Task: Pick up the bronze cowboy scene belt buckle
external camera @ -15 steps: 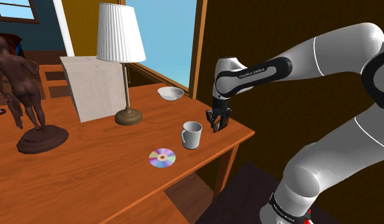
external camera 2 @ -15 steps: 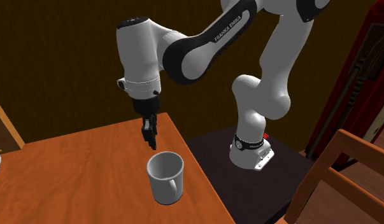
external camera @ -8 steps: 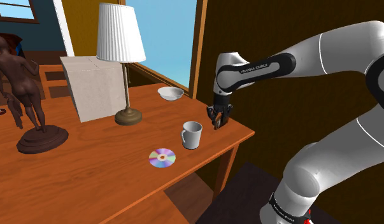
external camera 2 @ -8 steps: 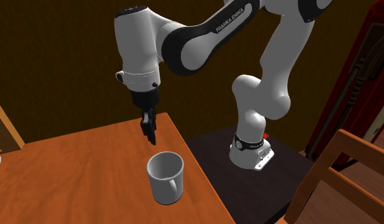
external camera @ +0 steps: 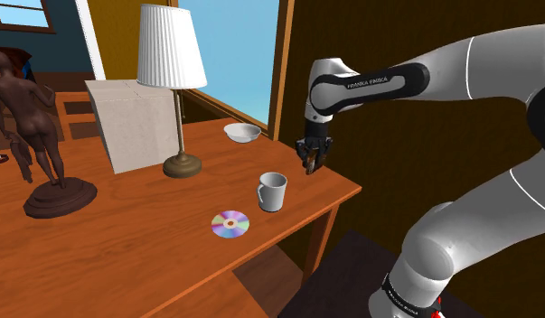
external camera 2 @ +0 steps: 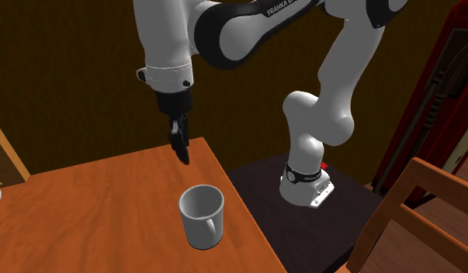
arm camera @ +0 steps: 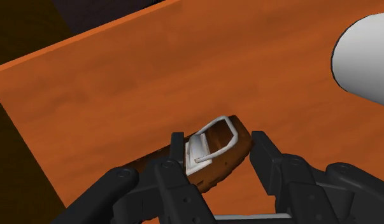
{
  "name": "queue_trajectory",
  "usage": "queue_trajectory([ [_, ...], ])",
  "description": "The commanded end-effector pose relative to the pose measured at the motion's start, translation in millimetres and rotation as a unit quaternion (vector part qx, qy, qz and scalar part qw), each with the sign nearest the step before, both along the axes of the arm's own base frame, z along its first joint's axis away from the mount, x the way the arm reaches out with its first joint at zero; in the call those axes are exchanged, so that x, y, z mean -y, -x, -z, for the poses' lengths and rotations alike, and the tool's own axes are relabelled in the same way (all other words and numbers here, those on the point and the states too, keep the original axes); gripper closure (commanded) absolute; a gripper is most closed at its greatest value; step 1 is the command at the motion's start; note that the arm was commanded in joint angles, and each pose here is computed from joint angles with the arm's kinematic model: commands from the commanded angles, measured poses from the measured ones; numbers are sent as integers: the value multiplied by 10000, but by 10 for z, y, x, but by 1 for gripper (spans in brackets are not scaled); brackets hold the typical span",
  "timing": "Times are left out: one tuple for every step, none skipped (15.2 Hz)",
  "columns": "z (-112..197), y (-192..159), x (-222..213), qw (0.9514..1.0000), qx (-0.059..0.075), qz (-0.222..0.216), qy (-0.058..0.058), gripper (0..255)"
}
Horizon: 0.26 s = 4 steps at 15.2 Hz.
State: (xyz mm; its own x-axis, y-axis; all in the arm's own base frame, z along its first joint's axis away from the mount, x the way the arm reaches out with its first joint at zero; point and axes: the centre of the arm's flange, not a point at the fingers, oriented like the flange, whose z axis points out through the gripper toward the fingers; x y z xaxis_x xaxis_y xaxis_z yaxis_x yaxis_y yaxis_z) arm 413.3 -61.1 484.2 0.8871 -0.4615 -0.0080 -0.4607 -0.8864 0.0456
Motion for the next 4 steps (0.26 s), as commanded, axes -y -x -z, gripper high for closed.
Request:
queue_trajectory([
  [-105,0,-4,10000,-2,0,-1,255],
  [-158,0,-4,10000,-2,0,-1,255],
  [-166,1,-4,10000,-2,0,-1,255],
  [-166,1,-4,10000,-2,0,-1,255],
])
